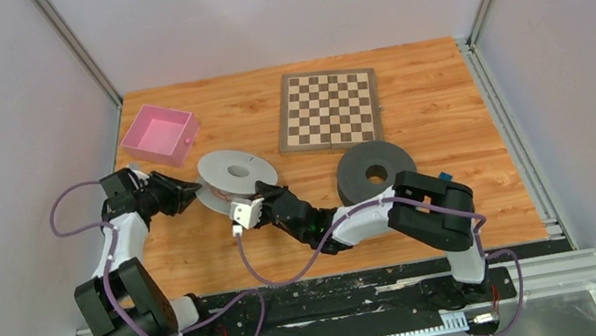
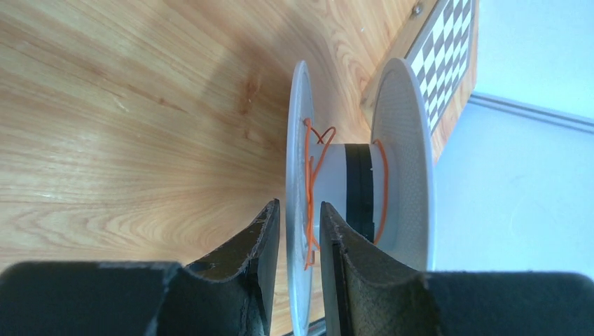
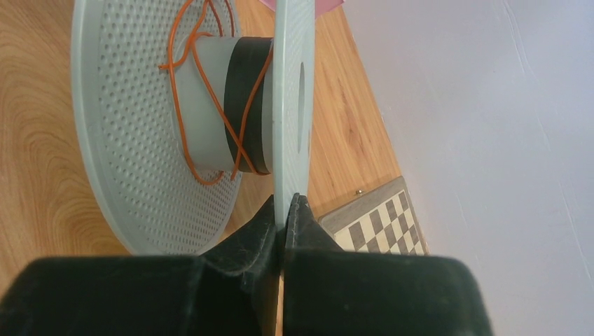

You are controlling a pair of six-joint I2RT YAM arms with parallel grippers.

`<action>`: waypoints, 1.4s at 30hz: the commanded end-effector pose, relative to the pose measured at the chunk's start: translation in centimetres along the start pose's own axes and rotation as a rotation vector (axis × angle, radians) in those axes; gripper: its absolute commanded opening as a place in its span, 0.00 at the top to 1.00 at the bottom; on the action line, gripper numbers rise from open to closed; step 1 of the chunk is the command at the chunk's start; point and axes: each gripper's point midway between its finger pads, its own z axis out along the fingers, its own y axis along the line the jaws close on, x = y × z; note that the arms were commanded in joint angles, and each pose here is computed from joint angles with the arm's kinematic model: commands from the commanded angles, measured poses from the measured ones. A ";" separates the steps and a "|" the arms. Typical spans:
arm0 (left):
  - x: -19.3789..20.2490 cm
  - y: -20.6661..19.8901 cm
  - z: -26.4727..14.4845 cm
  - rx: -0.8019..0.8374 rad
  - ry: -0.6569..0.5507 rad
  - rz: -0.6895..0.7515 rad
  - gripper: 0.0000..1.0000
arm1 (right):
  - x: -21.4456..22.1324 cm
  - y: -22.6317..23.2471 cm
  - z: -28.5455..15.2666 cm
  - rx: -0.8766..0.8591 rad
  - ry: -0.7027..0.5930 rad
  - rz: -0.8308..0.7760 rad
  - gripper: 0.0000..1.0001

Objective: Wrap the cables
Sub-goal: Place the cable reel at the center of the board, then reset both arms

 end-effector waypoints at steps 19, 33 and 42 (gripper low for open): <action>-7.0 -3.3 -6.2 -0.003 -0.445 0.209 0.62 | 3.9 8.3 1.0 -0.076 0.241 -0.236 0.87; -5.2 -4.2 -6.9 0.012 -0.349 0.415 0.60 | 0.7 9.4 -4.8 -0.296 0.177 -0.115 0.02; -0.5 -10.5 -7.4 0.198 -0.294 0.685 0.54 | -4.4 3.1 -11.3 -0.349 0.121 0.229 0.00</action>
